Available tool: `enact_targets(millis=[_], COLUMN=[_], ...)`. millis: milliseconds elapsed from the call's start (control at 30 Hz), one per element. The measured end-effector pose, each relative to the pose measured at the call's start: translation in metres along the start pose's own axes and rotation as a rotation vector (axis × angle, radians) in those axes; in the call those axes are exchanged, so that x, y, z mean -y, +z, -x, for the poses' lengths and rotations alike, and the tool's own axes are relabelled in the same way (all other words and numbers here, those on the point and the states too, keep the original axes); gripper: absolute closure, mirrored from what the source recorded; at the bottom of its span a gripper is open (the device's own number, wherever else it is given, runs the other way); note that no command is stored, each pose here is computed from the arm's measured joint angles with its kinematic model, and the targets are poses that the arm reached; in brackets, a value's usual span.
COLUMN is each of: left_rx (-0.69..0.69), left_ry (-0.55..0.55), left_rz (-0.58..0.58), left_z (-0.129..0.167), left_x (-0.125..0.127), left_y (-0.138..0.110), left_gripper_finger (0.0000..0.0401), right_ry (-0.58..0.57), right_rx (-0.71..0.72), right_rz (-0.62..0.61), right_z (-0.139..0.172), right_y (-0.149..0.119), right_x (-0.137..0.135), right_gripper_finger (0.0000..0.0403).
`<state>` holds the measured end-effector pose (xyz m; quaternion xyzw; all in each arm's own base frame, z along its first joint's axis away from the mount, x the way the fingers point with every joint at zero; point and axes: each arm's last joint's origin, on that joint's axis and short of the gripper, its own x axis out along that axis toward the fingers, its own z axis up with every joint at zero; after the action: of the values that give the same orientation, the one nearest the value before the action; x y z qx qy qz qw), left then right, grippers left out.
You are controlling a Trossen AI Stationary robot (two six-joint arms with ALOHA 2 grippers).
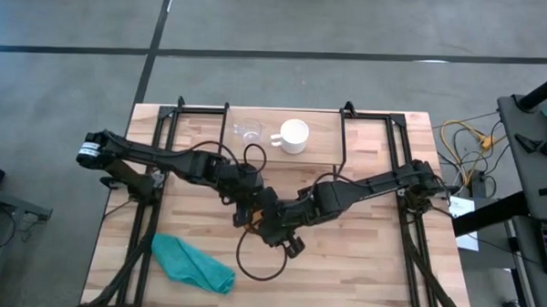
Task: Stack small to large cups/mugs on shelf
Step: Put the brown glass on the shelf
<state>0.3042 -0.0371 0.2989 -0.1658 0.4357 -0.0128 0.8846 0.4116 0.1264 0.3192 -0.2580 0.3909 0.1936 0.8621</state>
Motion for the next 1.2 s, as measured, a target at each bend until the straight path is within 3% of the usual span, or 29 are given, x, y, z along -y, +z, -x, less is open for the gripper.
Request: enact_targets(millis=[1000, 1200], left_rx=[0.013, 0.007], left_ry=[-0.010, -0.008], left_rz=[-0.003, -0.007], left_z=[0.0017, 0.0014], left_x=[-0.0060, -0.0063], left_y=[0.0045, 0.0038], left_gripper_finger=[0.0395, 0.0395], right_ry=[-0.032, -0.020], right_rx=[-0.022, -0.008], right_rz=[0.039, -0.023], right_z=[0.0003, 0.0004], right_y=[0.0015, 0.0023], right_x=[-0.0054, -0.0055], right_gripper_finger=[0.0278, 0.0278])
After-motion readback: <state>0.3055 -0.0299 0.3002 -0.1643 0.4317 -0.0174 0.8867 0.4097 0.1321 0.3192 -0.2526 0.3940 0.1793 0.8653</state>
